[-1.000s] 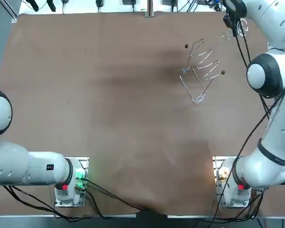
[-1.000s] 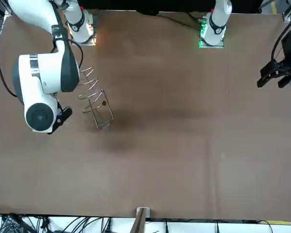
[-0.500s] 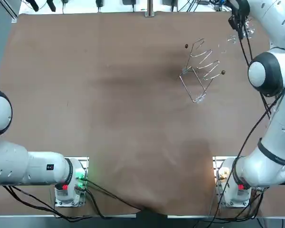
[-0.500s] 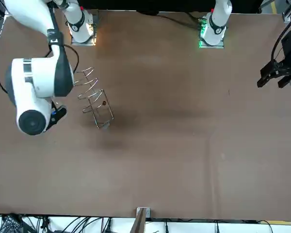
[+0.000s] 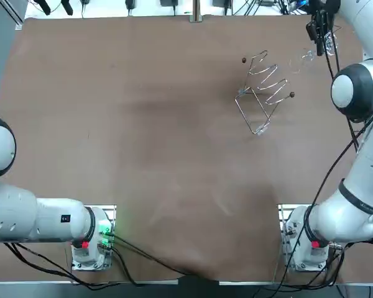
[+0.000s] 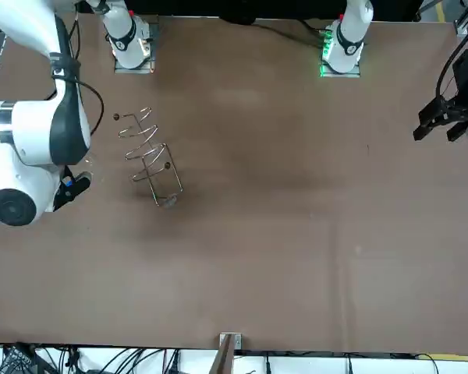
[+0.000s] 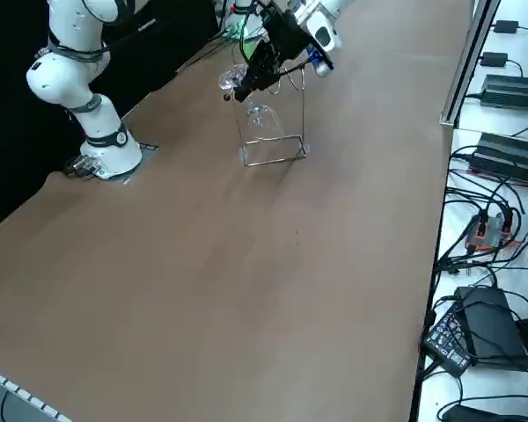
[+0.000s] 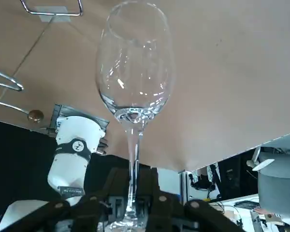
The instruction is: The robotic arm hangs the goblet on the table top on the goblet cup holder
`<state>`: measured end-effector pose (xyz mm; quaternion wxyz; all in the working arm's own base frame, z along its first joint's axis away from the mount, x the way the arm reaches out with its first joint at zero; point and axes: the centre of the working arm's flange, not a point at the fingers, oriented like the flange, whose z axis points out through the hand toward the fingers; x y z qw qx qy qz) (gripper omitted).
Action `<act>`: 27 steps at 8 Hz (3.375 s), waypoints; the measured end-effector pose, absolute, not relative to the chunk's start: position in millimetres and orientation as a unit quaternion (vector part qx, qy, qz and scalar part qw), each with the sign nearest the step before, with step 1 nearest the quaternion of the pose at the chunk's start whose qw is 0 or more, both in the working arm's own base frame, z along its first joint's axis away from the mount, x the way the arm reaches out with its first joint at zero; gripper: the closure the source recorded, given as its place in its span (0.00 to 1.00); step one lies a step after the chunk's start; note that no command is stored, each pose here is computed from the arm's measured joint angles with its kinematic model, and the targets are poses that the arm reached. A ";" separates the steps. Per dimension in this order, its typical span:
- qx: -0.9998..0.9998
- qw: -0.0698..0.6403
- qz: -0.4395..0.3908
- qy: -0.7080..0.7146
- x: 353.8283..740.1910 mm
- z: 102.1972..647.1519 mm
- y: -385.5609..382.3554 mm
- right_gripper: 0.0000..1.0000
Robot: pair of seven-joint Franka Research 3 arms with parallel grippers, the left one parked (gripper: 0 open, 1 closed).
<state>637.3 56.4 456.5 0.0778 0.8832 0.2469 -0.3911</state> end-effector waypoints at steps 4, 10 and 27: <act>0.897 0.020 -0.396 0.197 639.0 442.3 23.1 0.88; 0.899 0.005 -0.393 0.195 640.7 434.4 35.2 0.88; 0.889 0.142 -0.289 0.326 654.7 447.9 161.6 0.88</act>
